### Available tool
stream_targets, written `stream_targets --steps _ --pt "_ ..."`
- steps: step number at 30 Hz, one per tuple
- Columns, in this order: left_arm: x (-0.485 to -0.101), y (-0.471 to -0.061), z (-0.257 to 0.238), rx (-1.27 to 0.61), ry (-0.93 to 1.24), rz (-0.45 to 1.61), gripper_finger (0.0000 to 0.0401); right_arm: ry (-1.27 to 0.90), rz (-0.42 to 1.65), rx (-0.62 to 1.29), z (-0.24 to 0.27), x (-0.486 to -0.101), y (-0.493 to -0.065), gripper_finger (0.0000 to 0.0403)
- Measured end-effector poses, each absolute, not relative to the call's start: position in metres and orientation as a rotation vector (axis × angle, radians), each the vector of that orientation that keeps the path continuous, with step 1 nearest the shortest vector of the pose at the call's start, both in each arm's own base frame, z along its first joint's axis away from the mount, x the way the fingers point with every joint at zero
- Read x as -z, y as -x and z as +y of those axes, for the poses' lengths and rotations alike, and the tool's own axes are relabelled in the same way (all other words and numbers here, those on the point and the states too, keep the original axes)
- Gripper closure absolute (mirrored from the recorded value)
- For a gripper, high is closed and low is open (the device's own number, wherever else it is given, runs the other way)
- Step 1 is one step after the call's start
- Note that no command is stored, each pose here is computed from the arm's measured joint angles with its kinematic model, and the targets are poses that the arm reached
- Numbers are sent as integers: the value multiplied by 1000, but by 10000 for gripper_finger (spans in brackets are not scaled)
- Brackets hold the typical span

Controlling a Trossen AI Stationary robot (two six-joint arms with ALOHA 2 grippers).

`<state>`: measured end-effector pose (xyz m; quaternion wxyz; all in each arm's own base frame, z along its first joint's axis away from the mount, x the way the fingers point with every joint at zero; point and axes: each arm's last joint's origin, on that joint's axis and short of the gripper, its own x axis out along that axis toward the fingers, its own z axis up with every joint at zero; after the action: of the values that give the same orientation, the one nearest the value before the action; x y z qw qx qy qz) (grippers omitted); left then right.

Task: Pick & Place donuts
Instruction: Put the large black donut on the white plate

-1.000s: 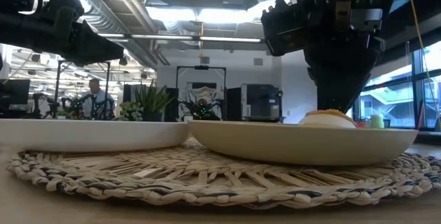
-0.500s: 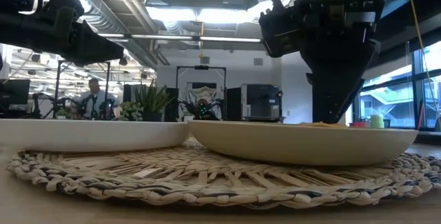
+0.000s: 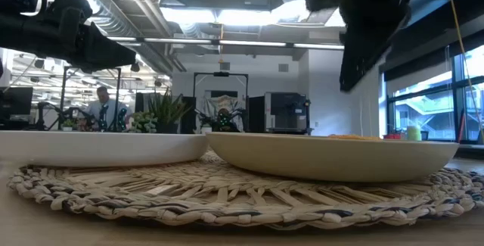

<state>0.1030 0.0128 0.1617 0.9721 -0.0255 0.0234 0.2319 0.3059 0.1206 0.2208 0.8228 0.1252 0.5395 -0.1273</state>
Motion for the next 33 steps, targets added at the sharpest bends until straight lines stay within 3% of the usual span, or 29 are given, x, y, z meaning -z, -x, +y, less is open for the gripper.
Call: stream_targets --steps 4,11,19,24,33 --pt "-162 -103 13 -468 57 46 228 -249 1067 322 115 -236 -300 232" --pt "-162 -103 13 -468 68 43 226 -204 1111 378 84 -245 -273 232" --pt "-162 -104 11 -410 153 30 227 -257 872 298 55 -236 -236 232" --pt "-171 -106 11 -425 152 39 233 -306 737 344 30 -227 -225 232" --pt "-196 -118 15 -604 161 378 237 -313 698 424 4 -226 -223 232"
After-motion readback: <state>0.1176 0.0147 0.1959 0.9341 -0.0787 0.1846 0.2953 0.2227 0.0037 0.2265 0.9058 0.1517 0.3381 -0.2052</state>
